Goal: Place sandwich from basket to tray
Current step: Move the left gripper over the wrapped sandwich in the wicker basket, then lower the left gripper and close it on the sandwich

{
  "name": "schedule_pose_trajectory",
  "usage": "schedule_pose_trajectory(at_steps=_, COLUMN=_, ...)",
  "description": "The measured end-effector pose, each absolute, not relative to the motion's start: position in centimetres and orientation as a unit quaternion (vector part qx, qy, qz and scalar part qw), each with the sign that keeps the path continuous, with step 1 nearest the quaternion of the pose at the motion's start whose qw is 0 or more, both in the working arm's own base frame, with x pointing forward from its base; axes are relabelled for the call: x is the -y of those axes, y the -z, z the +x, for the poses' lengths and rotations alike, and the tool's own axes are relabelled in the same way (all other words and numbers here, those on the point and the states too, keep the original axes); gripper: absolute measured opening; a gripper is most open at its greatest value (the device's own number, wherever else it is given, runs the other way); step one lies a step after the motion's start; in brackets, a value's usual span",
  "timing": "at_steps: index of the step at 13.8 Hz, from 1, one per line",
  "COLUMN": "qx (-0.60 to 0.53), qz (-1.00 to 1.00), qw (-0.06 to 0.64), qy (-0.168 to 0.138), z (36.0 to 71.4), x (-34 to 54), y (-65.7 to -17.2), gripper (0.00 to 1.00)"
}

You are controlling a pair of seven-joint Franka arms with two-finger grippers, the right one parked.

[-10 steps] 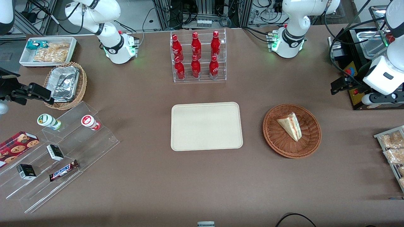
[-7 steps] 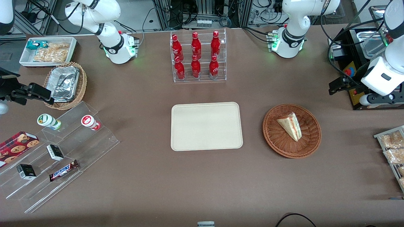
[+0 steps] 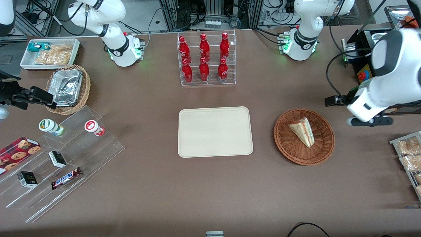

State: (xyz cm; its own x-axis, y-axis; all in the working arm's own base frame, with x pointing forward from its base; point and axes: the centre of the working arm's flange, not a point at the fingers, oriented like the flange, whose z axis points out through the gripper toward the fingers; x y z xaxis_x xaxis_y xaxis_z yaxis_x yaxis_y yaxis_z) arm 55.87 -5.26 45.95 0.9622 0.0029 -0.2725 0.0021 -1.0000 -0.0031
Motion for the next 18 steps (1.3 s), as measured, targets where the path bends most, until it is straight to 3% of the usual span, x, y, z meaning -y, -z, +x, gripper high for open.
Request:
schedule_pose_trajectory(at_steps=6, qx=0.021, qz=-0.997, qw=0.0, qy=-0.081, z=54.1, x=7.0, y=-35.3, gripper=1.0)
schedule_pose_trajectory(at_steps=13, qx=0.268, qz=-0.963, qw=0.003, qy=-0.032, z=51.9, x=9.2, y=-32.2, gripper=1.0)
schedule_pose_trajectory(at_steps=18, qx=0.311, qz=-0.95, qw=0.001, qy=-0.023, z=51.5, x=10.1, y=-29.9, gripper=1.0)
